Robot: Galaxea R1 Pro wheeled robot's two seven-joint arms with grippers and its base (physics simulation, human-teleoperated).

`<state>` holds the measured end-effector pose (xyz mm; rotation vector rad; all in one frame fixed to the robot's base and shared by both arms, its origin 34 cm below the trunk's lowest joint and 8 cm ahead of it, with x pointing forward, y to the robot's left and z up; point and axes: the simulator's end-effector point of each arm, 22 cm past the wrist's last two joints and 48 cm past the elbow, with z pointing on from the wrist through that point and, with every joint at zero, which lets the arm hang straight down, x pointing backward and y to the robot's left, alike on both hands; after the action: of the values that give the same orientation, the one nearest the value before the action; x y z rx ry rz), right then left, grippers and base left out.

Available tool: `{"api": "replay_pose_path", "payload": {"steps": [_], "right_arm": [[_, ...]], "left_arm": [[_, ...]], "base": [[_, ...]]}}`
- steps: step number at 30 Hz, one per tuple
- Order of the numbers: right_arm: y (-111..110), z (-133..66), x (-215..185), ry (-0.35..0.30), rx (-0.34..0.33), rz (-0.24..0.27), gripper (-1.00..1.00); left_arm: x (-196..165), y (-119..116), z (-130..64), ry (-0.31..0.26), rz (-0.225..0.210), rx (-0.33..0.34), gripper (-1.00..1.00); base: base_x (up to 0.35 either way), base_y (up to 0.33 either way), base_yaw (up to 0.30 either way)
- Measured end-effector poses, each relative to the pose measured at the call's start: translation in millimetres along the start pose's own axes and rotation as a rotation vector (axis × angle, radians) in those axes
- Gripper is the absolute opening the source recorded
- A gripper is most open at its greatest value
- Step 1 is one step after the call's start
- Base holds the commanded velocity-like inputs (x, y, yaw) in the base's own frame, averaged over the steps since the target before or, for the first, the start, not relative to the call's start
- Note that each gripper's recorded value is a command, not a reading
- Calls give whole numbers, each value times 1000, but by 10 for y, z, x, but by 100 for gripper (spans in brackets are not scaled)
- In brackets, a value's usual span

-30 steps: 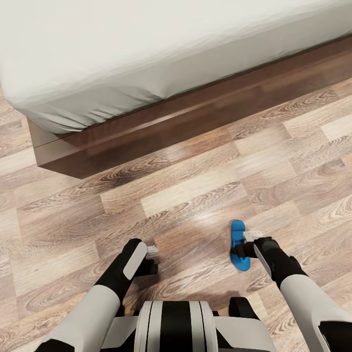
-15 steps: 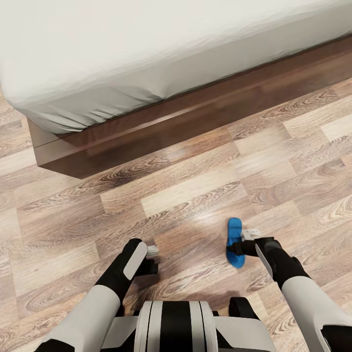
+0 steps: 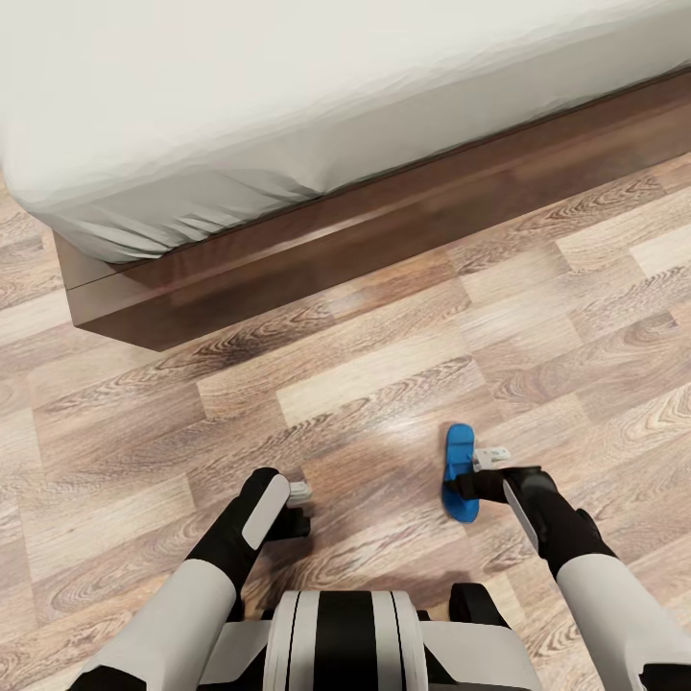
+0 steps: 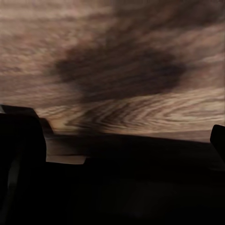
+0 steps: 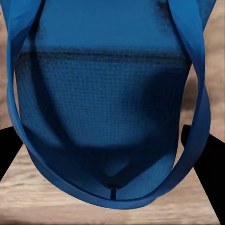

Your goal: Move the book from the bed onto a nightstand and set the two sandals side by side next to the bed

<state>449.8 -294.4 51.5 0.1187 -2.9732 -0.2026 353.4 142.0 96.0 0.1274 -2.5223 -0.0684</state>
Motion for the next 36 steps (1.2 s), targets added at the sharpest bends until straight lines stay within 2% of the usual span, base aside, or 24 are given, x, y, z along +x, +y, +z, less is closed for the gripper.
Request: {"api": "replay_pose_path", "payload": {"steps": [13, 26, 36], "right_arm": [[64, -107, 128, 18, 4, -5, -100], [136, -256, 213, -3, 10, -18, -100], [87, -335, 161, -19, 22, -19, -100]], "left_arm": [[-9, 5, -5, -3, -1, -3, 100], [-26, 15, -39, -10, 0, -7, 100], [-63, 16, -113, -26, 0, -7, 100]], "base": [[0, 0, 0], [0, 0, -18], [0, 0, -57]]}}
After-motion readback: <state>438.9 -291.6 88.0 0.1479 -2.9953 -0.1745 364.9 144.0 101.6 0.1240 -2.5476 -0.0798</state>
